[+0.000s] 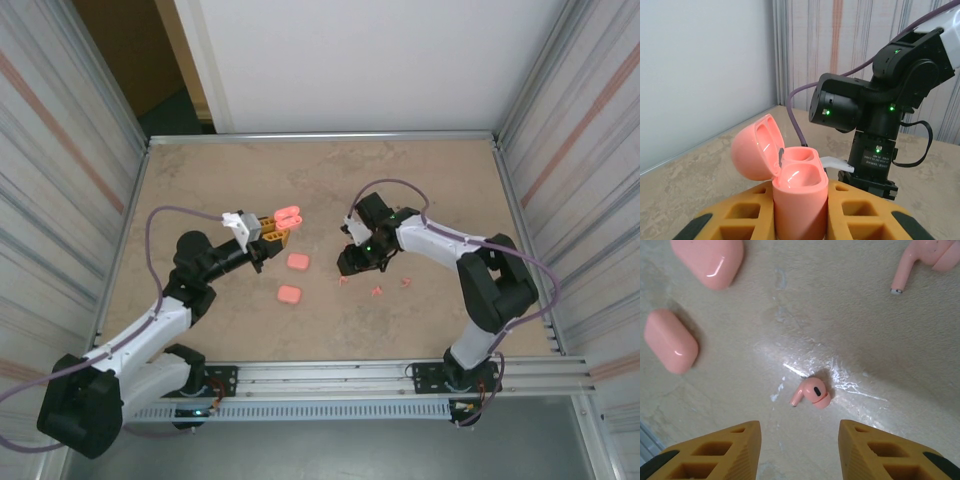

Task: Insert the wireless bluetooth earbuds into the charging case

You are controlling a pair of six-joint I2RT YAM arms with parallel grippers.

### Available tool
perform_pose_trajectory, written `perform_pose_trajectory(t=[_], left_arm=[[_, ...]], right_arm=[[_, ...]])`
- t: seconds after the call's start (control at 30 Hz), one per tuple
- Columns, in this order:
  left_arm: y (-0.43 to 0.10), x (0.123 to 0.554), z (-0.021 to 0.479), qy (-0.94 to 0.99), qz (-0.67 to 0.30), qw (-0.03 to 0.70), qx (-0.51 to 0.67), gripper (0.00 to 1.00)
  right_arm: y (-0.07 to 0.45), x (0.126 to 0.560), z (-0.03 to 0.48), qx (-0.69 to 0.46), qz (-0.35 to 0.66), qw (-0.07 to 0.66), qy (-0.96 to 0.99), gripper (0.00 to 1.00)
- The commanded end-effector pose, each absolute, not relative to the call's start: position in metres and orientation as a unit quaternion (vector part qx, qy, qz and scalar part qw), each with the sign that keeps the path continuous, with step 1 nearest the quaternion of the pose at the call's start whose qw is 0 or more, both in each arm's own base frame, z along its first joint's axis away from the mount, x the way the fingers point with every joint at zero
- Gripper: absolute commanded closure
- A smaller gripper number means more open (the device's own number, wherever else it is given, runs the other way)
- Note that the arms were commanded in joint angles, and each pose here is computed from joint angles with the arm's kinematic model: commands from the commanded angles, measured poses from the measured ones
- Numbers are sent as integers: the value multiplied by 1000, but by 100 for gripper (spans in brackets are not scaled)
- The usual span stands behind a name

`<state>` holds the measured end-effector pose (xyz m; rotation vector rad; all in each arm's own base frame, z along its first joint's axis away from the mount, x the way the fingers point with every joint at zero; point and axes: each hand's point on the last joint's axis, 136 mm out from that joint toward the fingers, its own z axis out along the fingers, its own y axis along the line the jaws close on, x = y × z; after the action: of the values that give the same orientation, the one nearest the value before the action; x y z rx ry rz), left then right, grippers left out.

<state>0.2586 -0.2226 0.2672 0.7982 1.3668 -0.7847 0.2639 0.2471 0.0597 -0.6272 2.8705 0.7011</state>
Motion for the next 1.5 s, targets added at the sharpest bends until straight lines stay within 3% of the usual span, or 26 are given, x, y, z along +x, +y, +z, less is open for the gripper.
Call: perform_pose_trajectory(t=[0.0,1.47], left_arm=[[-219,259,268,594,-333,643,349,100],[-222,261,266,597,-331,638,356,100]], right_arm=[[254,268,59,-220,229,57,947,57],[265,253,11,-243,207,-11,948,67]])
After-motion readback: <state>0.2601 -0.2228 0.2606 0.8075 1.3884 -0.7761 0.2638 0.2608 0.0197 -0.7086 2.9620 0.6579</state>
